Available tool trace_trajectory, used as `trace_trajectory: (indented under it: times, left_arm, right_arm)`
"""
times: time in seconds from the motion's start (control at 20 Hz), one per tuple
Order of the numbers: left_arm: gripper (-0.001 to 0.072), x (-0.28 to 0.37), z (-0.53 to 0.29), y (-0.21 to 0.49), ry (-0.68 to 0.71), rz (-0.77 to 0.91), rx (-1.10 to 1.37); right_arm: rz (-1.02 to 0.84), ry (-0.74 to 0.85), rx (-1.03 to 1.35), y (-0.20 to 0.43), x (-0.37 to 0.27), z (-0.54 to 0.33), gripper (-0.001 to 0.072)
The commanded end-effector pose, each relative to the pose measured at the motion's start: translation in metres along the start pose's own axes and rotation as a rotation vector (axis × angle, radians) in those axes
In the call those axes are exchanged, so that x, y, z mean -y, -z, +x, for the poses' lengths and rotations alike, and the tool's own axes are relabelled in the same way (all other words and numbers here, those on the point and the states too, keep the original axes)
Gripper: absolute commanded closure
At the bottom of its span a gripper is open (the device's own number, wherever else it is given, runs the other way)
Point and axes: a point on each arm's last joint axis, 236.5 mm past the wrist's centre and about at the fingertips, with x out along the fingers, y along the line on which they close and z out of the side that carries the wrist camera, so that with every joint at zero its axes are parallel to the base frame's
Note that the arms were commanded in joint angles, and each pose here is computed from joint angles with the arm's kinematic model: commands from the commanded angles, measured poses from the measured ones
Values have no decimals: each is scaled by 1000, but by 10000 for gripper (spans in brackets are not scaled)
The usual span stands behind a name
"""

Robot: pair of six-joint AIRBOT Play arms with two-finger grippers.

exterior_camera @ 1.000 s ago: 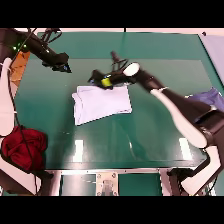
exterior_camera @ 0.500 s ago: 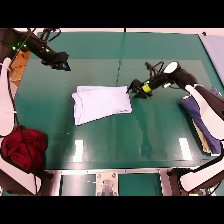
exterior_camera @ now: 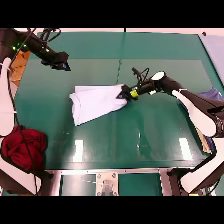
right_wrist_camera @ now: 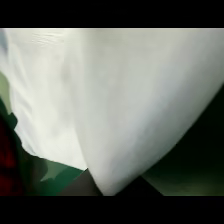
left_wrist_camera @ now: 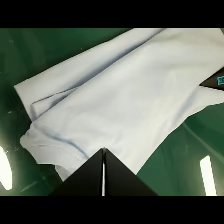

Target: Fold the shirts.

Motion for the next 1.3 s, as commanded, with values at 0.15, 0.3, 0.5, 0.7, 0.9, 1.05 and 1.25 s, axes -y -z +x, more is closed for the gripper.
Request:
trace_trajectory:
  times: [0.15, 0.3, 0.5, 0.7, 0.9, 1.05, 1.25]
  left_arm:
    - [690, 2, -1, 11, 9, -1, -45]
    - [690, 3, -1, 14, 13, -1, -61]
    - [690, 4, -1, 19, 17, 2, -81]
    - [690, 4, -1, 19, 17, 2, -79]
    - [690, 4, -1, 18, 17, 3, -77]
    - [690, 3, -1, 17, 15, 2, -70]
    - [691, 3, -1, 16, 15, 2, -69]
  right_arm:
    - [-43, -166, 309, -73, -97, -156, 698]
    - [55, -128, 527, -85, -83, -269, 698]
    - [249, 27, 765, -56, -25, -400, 698]
    - [583, 284, 945, 25, 60, -503, 698]
    - [932, 571, 999, 142, 122, -560, 698]
    - [1084, 693, 1025, 203, 144, -585, 698]
    - [1216, 784, 855, 266, 184, -563, 697]
